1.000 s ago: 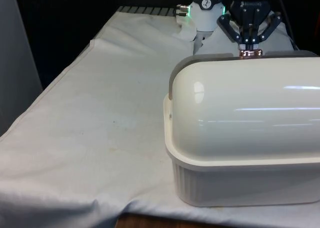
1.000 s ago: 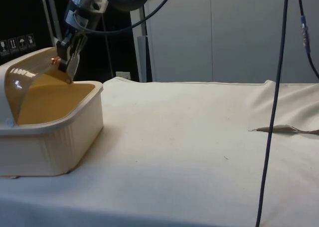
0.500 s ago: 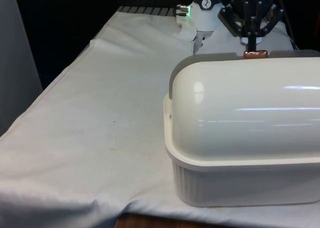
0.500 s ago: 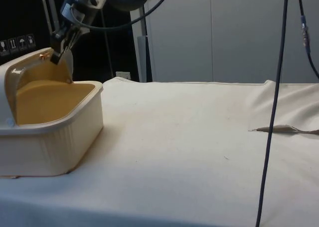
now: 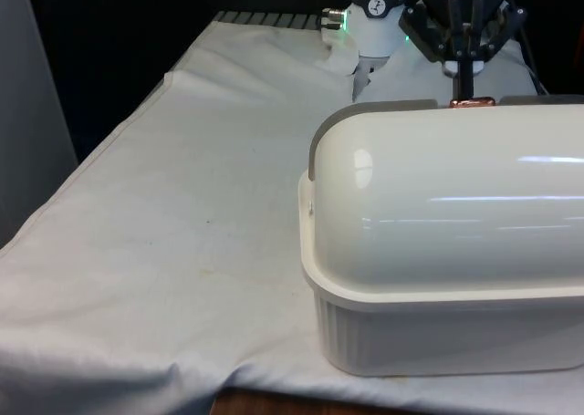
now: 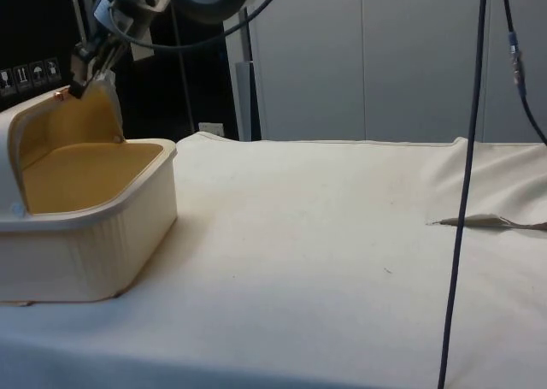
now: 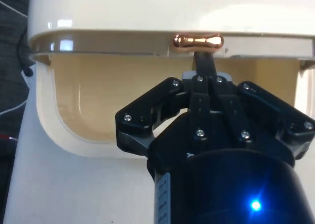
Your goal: Open the lid, then close it.
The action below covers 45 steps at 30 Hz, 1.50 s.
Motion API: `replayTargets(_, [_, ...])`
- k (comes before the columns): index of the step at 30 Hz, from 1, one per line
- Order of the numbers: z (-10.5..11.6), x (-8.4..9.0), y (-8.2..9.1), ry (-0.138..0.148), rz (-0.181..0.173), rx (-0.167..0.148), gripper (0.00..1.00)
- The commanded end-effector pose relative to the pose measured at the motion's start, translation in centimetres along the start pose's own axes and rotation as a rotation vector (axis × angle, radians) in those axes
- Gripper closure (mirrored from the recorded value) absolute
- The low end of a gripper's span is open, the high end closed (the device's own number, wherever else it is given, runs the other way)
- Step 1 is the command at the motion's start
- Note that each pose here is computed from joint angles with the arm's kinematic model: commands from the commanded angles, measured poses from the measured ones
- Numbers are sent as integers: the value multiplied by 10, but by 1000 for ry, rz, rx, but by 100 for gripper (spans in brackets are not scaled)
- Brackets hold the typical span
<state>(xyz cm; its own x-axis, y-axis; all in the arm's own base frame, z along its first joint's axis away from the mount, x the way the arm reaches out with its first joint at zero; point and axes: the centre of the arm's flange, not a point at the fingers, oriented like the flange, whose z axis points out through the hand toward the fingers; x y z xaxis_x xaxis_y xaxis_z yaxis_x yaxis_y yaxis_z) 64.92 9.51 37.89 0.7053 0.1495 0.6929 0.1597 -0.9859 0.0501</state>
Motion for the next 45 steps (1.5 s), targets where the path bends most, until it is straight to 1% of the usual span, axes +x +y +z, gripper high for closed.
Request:
replayTargets(1, [-3, 4, 2, 14, -1, -3, 100])
replayTargets(2, [-3, 4, 2, 14, -1, -3, 100])
replayTargets(3, [-6, 9, 2, 21, 0, -5, 100])
replayTargets(4, [-3, 6, 1, 13, 1, -1, 100])
replayTargets(5, [-7, 10, 2, 24, 1, -5, 100])
replayTargets(10, [-16, 23, 4, 46, 4, -7, 100])
replayTargets(12, [-16, 23, 3, 50, 3, -3, 100])
replayTargets(14, [-21, 28, 5, 57, 5, -7, 100])
replayTargets(15, [-26, 33, 7, 65, 7, -9, 100])
replayTargets(17, [-27, 36, 7, 68, 7, -9, 100])
replayTargets(19, [-32, 43, 8, 78, 8, -10, 100])
replayTargets(20, [-31, 42, 5, 82, 7, -5, 100])
replayTargets(21, [-34, 45, 8, 82, 9, -10, 100])
replayTargets(23, [-39, 50, 9, 89, 10, -11, 100])
replayTargets(25, [-46, 58, 10, 102, 12, -12, 100])
replayTargets(28, [-51, 64, 10, 107, 12, -12, 100])
replayTargets(29, [-49, 62, 8, 111, 10, -7, 100])
replayTargets(30, [-56, 69, 11, 113, 12, -12, 100])
replayTargets(32, [-60, 74, 11, 120, 13, -12, 100])
replayTargets(36, [-67, 82, 12, 125, 15, -12, 100])
replayTargets(37, [-65, 81, 10, 128, 12, -7, 100])
replayTargets(39, [-71, 88, 13, 127, 16, -12, 100])
replayTargets(43, [-69, 91, 16, 125, 25, -19, 100])
replayTargets(45, [-69, 91, 15, 125, 24, -16, 100])
